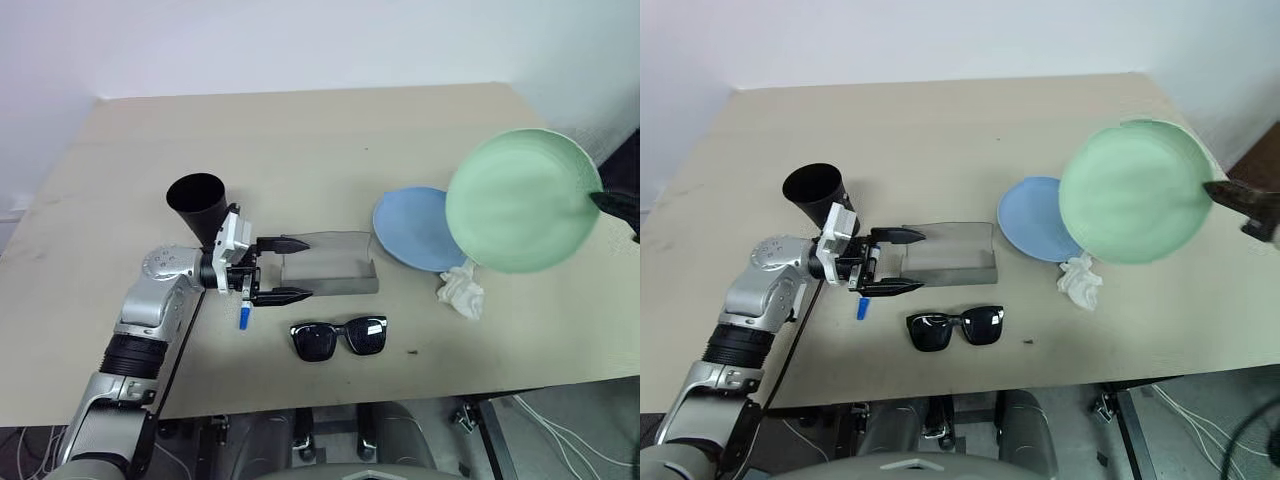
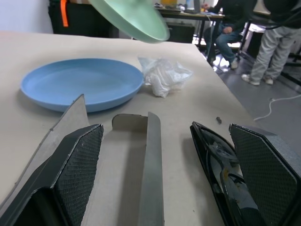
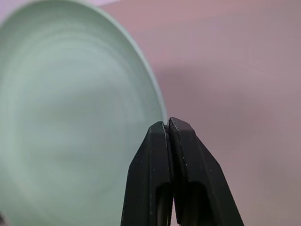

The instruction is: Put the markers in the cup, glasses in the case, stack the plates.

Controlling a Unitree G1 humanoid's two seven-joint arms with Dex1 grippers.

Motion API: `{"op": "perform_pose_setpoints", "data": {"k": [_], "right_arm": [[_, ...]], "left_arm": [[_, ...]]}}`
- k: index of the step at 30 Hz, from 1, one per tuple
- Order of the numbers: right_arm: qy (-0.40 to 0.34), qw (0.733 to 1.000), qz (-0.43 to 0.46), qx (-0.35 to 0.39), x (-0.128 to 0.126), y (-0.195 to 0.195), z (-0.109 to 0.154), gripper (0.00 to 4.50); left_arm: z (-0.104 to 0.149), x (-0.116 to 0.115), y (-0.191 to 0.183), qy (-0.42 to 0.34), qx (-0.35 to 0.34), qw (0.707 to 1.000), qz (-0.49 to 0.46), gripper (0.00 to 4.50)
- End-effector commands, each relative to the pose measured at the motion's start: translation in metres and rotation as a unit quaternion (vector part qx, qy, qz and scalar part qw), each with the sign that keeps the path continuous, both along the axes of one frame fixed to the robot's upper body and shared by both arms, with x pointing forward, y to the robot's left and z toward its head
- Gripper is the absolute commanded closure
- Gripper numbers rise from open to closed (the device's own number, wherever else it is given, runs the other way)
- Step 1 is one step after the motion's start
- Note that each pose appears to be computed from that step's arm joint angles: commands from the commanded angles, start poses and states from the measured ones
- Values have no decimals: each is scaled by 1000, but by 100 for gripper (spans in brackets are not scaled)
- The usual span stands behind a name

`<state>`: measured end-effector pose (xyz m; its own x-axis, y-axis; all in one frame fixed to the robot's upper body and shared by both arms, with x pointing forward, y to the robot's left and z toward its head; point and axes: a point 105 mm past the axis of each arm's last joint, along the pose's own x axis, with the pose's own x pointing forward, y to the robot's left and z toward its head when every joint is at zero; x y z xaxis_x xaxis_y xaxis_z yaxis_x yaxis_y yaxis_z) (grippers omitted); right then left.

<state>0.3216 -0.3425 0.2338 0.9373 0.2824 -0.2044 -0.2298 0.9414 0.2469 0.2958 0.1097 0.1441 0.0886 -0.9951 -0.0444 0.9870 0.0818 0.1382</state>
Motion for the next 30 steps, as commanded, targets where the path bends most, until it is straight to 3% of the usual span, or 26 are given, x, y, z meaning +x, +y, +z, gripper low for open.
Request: {"op": "perform_pose_setpoints", "data": {"k": [1,3,7,11,25,30], "right_arm": [[-24,1000,11,5,24,16,11,449],[-21,1000,19,7,32,23,10,449],[12,1000,11,-15,59,37,-13,449],[53,998,21,-34,69,46,-37,449],[113,990,42,-72,70,49,-66,449],[108,990,46,-77,71,50,-62,312]], "left_arm": [[8,-2,1,-23,-3,1000,2,0],[9,-2,1,-25,-4,1000,4,0],[12,-2,2,-39,-6,999,9,0],[15,0,6,-53,0,998,18,0],[16,1,7,-63,2,998,25,0],[17,3,8,-66,3,998,25,0]]}}
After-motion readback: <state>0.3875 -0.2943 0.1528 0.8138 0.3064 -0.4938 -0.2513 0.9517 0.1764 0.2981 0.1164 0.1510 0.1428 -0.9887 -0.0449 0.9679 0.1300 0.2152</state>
